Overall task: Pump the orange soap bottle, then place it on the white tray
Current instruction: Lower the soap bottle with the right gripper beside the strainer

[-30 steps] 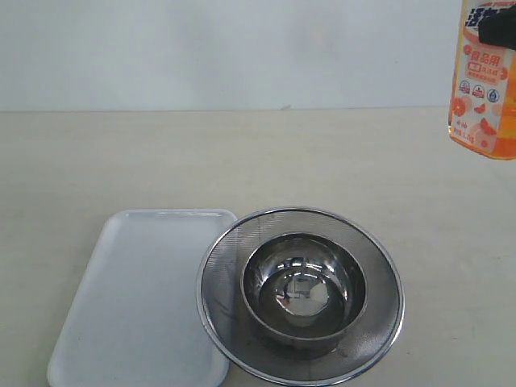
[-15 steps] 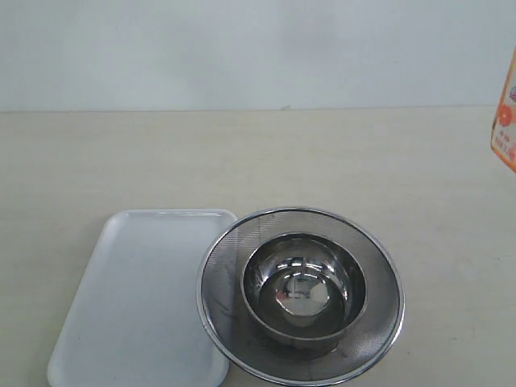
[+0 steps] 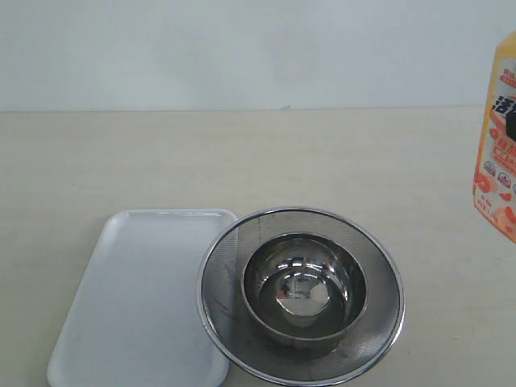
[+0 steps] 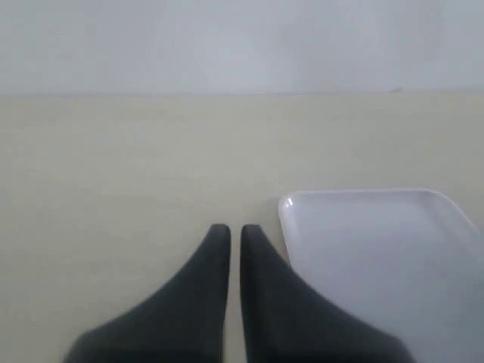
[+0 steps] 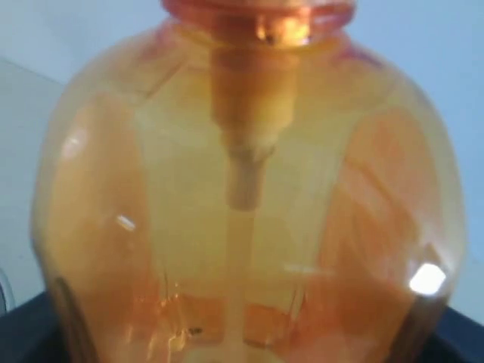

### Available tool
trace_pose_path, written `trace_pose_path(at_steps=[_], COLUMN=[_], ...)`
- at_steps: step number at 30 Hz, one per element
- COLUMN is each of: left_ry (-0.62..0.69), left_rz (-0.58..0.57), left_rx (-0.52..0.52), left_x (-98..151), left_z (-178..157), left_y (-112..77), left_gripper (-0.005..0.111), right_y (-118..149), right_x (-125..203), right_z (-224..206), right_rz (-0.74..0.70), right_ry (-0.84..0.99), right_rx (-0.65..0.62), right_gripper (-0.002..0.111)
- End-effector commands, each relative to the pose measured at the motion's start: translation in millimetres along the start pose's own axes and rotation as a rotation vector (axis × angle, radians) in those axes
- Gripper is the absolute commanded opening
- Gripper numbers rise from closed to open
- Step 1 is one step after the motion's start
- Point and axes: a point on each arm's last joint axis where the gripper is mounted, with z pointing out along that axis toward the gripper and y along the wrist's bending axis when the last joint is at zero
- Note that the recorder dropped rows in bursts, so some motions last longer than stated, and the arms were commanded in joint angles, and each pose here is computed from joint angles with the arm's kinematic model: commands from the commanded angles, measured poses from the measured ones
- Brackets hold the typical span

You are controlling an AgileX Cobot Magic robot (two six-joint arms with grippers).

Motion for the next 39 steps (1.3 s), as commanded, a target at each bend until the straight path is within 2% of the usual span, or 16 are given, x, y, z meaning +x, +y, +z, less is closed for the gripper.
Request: trace_pose_path(at_steps=[1,3,8,14,22,27,33,39], left_ry=[-0.011,-0.011,-0.011,-0.011,-0.011,-0.011,-0.011,-0.011], left_rz=[-0.019,-0.019,-0.019,-0.019,-0.019,-0.019,-0.019,-0.019], left_rx=[0.000,0.000,0.000,0.000,0.000,0.000,0.000,0.000], left_x=[0,0,0,0,0,0,0,0], left_z=[0,0,0,0,0,0,0,0], left_y=[-0.1,-0.1,-0.1,-0.1,-0.1,-0.1,-0.1,-0.1], left_gripper=[0.005,0.005,0.005,0.005,0.005,0.005,0.005,0.005], right_y=[-9,-14,-14,-7,-1,11,25,45], right_x=[1,3,8,26,45,36,22,22], right_z=[-3,-3,3,30,53,70,83,89], right_rz=[0.007,0.007,0.019,0.084,0.116,0.003,-0.171,-0.254], right_ry=[0.027,0.060,0.085,0.140,0.247,0.280,0.306,0.301], right_rx=[0.101,0.157,0.136,-0.034,-0.100,-0.150,-0.136,-0.240], right_gripper=[0.000,0.000,0.000,0.000,0.000,0.000,0.000,0.000])
